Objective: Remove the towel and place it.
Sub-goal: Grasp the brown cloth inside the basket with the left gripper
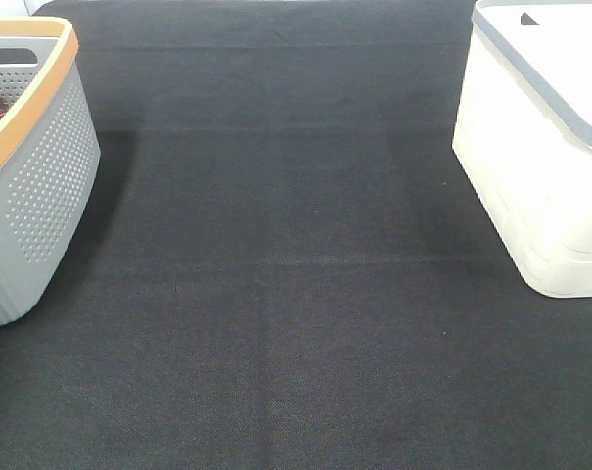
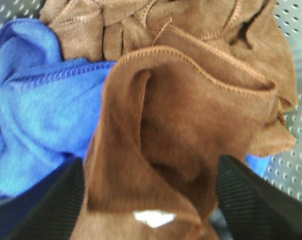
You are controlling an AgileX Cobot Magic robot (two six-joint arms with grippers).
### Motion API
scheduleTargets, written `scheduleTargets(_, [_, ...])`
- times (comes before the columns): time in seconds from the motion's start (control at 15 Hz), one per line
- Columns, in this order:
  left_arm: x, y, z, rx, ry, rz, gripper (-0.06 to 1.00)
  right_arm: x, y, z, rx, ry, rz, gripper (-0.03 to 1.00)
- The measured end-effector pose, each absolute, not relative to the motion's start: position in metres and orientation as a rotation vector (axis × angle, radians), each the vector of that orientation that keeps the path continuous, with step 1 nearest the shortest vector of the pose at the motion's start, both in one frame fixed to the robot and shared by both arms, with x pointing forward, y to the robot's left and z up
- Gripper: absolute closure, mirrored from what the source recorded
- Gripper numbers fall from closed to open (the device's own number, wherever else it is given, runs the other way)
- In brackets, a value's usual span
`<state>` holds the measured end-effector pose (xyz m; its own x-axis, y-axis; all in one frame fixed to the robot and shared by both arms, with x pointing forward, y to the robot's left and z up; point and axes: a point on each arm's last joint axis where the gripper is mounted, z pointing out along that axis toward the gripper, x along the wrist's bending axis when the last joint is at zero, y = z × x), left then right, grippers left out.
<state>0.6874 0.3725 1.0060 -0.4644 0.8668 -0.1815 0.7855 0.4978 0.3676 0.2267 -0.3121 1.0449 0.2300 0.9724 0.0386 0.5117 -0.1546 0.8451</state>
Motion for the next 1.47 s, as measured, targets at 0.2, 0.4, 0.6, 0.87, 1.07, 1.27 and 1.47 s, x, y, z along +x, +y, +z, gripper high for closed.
scheduleTargets(0.2, [0.695, 0.373, 1.004, 1.368, 2.387, 0.343, 0.35, 0.227, -0.312, 1.045, 1.778, 1.376, 0.803, 0.2])
scheduleTargets(0.4, [0.698, 0.374, 0.989, 1.385, 2.411, 0.313, 0.49, 0.227, -0.312, 1.045, 1.778, 1.376, 0.803, 0.2])
scheduleTargets(0.6, [0.699, 0.374, 0.983, 1.399, 2.417, 0.304, 0.74, 0.227, -0.312, 1.045, 1.778, 1.376, 0.803, 0.2])
scheduleTargets(0.87, [0.705, 0.375, 1.009, 1.47, 2.344, 0.35, 0.94, 0.227, -0.312, 1.045, 1.778, 1.376, 0.803, 0.2])
scheduleTargets(1.07, [0.706, 0.375, 1.027, 1.534, 2.31, 0.36, 0.94, 0.227, -0.312, 1.045, 1.778, 1.376, 0.803, 0.2])
scheduleTargets(1.27, [0.699, 0.373, 1.065, 1.577, 2.26, 0.381, 0.94, 0.227, -0.312, 1.045, 1.778, 1.376, 0.803, 0.2])
scheduleTargets(1.47, [0.684, 0.363, 1.107, 1.561, 2.121, 0.395, 0.94, 0.227, -0.312, 1.045, 1.779, 1.378, 0.807, 0.2])
